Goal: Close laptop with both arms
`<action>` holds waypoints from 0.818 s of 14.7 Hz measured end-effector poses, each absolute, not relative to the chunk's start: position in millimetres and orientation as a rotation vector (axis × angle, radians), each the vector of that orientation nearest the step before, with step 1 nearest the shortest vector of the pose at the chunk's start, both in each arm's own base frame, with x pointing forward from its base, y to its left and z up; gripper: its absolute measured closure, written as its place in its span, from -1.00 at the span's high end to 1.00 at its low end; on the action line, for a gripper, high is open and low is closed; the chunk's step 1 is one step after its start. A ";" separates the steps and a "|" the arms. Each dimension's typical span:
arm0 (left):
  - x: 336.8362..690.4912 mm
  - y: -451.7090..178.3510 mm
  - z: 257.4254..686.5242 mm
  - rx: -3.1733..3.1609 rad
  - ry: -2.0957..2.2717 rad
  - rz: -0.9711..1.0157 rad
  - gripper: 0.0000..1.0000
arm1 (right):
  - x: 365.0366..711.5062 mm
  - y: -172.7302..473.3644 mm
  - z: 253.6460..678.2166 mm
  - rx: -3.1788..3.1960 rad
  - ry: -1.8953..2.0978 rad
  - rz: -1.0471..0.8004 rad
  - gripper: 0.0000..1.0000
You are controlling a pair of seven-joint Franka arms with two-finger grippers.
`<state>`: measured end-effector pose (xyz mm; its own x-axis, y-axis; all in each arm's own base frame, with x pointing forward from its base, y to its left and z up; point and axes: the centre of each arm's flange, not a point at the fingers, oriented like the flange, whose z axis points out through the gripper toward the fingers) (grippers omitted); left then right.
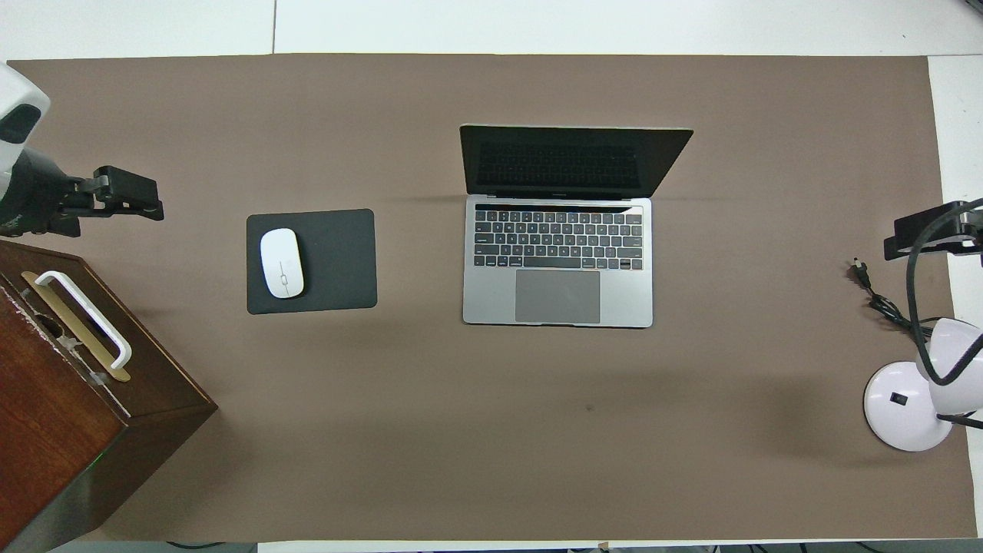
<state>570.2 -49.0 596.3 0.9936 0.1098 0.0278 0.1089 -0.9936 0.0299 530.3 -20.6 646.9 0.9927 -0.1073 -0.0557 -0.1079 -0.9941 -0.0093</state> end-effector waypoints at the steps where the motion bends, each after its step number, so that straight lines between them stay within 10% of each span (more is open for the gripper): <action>1: 570.2 -49.0 596.3 3.108 0.171 0.046 1.00 | 530.3 -20.7 646.8 -3.124 0.169 0.086 1.00; 12: 568.8 -41.1 594.4 3.110 0.192 0.015 1.00 | 531.3 -20.6 645.1 -3.124 0.169 0.091 1.00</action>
